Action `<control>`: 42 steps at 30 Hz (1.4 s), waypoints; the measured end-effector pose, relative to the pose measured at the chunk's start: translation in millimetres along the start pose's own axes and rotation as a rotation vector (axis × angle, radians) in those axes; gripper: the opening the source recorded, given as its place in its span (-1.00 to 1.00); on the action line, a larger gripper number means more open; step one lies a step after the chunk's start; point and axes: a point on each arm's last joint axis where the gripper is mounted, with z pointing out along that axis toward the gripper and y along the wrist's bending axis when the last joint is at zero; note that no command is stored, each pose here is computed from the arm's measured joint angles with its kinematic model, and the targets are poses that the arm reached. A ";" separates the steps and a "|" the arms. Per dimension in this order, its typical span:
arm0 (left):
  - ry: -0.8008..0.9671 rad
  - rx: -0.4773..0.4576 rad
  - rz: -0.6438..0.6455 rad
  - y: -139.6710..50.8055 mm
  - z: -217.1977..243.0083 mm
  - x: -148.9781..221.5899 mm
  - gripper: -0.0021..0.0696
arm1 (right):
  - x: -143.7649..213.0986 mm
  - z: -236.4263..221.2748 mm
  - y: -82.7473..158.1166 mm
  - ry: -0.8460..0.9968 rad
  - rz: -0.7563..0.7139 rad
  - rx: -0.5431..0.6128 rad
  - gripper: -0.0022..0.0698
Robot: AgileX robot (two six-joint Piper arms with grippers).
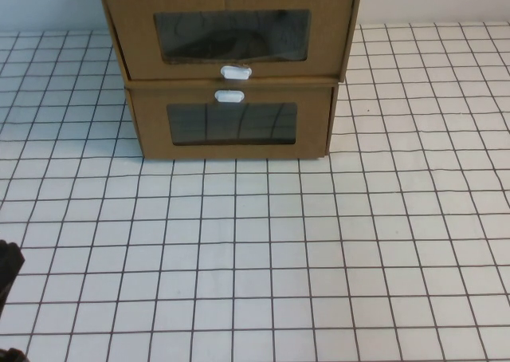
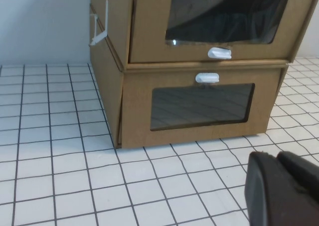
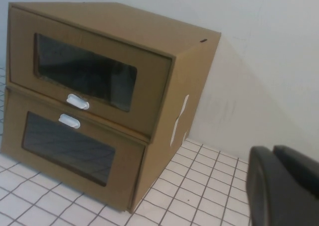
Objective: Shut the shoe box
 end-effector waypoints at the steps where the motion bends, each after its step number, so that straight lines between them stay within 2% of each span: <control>1: 0.001 0.001 0.000 -0.1 0.0 0.1 -0.95 | 0.0 0.0 0.0 0.000 0.000 0.000 -0.98; 18: 0.017 -0.009 0.014 1.4 0.8 7.2 -0.95 | 1.3 1.1 0.4 0.007 0.001 -0.001 -0.98; 21: 0.007 -0.050 0.107 4.6 -4.2 19.6 -0.95 | 1.3 1.1 0.4 0.007 0.001 -0.001 -0.98; 23: -0.014 -0.111 0.168 10.2 -6.9 30.9 -0.95 | 1.3 1.1 0.4 0.007 0.001 -0.001 -0.98; 28: 0.008 -0.256 0.116 26.0 -8.1 72.5 -0.95 | 1.3 1.1 0.4 0.007 0.003 -0.001 -0.98; 31: 0.062 -0.303 0.072 32.3 -6.1 95.9 -0.95 | 1.3 1.1 0.4 0.007 0.004 -0.001 -0.98; 34: 0.125 -0.324 0.032 34.5 -6.1 105.6 -0.95 | 1.2 1.1 0.6 0.006 0.005 -0.003 -0.98; 42: 0.131 -0.325 0.011 34.5 -6.2 106.4 -0.95 | 1.4 1.1 0.6 0.007 0.005 -0.003 -0.98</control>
